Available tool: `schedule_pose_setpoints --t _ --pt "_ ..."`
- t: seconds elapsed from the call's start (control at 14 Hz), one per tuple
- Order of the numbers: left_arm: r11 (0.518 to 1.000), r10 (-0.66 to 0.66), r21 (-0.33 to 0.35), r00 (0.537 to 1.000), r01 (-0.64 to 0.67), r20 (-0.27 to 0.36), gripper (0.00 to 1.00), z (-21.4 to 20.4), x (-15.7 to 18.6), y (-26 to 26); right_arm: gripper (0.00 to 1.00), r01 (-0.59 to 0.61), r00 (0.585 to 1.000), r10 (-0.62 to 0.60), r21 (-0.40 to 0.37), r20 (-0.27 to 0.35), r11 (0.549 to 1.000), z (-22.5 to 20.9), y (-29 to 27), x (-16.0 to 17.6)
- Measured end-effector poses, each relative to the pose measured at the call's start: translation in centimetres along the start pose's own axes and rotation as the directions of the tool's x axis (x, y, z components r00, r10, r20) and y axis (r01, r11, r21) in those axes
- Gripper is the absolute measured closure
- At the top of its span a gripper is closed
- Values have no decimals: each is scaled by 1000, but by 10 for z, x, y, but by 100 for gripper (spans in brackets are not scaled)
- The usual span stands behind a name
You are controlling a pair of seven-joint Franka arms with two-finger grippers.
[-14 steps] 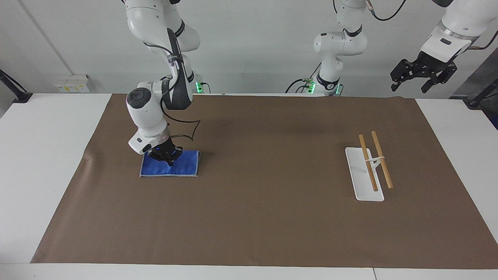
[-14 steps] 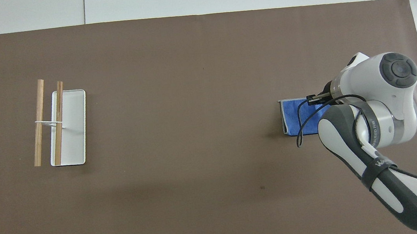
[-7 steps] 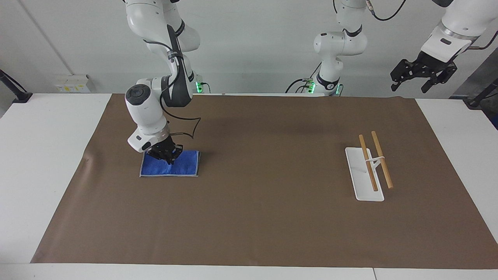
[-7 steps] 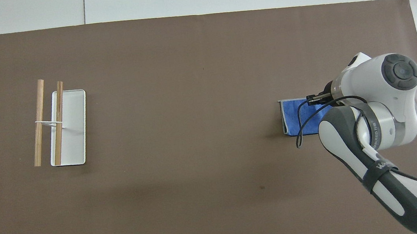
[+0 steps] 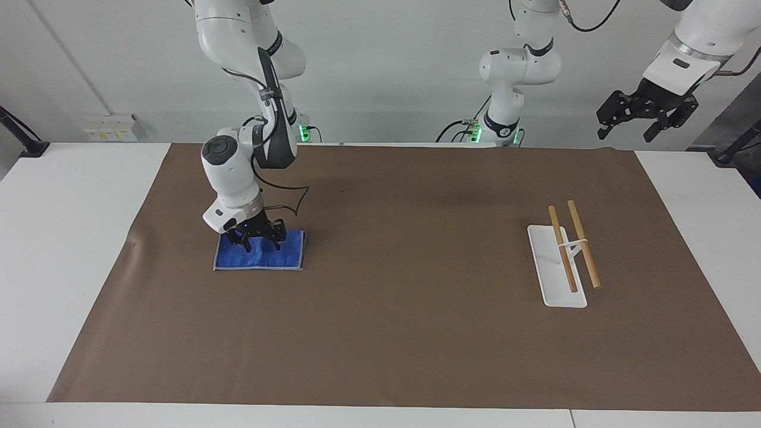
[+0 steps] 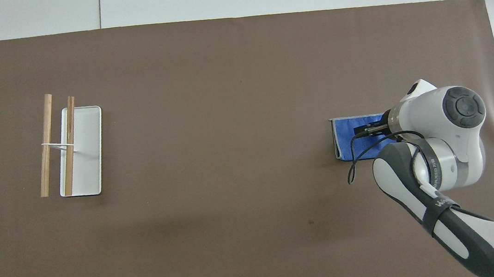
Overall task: Right arm passes towel to left arm to hang
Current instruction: 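Close the right gripper on the blue towel's edge, then lift the towel with the right gripper while the left gripper reaches in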
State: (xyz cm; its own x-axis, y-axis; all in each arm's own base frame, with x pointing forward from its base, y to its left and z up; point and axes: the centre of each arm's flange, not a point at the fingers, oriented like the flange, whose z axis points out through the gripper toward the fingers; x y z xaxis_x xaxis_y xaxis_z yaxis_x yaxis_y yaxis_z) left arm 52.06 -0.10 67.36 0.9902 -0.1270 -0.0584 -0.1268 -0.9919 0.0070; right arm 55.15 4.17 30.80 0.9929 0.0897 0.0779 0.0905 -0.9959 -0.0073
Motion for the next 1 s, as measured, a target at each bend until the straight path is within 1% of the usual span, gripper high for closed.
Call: schedule_pose_setpoints --t 0.07,0.36,0.5,0.57,0.64,0.71,0.93,1.0 --pt "1000 0 0 1000 0 0 0 0 0 0 0 7 1000 -7 -1 4 1000 2 4 -2" --pt "1000 0 0 1000 0 0 0 0 0 0 0 5 1000 -5 -6 -20 1000 14 16 -6" --pt "1000 0 0 1000 0 0 0 0 0 0 0 7 1000 -7 -6 -14 1000 19 16 -9" --pt "1000 0 0 1000 0 0 0 0 0 0 8 7 1000 -7 -5 -13 1000 20 16 -9" --pt "1000 0 0 1000 0 0 0 0 0 0 8 8 1000 -8 -5 -12 1000 21 15 -10" --pt "1000 0 0 1000 0 0 0 0 0 0 14 8 1000 -8 -5 -10 1000 21 15 -11" --pt "1000 0 0 1000 0 0 0 0 0 0 51 4 1000 -4 -5 -14 1000 20 16 -10" --pt "1000 0 0 1000 0 0 0 0 0 0 61 -1 1000 1 -5 -16 1000 19 16 -10"
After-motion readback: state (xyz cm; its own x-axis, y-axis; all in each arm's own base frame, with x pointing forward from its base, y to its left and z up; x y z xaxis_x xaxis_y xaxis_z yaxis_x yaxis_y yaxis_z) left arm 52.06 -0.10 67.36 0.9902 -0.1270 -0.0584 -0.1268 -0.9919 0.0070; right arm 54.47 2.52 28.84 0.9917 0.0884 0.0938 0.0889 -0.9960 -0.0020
